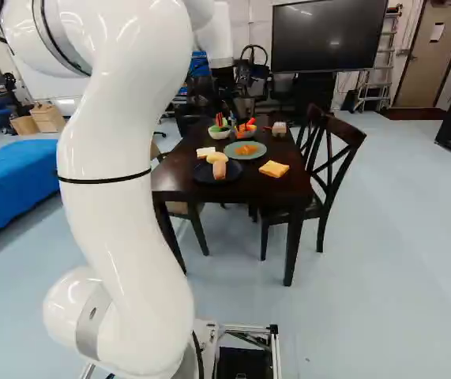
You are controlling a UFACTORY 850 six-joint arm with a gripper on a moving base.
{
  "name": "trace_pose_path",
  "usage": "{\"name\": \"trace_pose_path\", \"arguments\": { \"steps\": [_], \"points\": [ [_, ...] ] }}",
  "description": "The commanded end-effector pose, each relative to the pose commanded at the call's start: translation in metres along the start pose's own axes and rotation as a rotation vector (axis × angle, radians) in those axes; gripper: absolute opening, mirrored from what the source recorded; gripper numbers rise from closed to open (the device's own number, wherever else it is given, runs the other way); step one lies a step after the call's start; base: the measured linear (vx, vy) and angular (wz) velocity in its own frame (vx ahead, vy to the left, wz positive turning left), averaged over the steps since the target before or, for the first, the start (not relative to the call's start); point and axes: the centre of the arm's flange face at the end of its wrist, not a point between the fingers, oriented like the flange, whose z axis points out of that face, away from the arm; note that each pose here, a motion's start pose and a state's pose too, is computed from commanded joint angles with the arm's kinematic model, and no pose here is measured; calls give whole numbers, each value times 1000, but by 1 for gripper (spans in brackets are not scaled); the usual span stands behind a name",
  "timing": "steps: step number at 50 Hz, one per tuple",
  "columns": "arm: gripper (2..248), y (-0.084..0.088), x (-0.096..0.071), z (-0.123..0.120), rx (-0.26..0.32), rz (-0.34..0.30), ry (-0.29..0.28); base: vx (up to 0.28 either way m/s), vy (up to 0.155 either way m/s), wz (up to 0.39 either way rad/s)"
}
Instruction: Move the croissant to the empty plate
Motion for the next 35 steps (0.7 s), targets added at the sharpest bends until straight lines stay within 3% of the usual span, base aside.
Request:
{"name": "trace_pose_path", "arguments": {
  "steps": [35],
  "points": [
    [247, 0, 0, 0, 0, 0, 0, -166, 2, 13]
  ]
}}
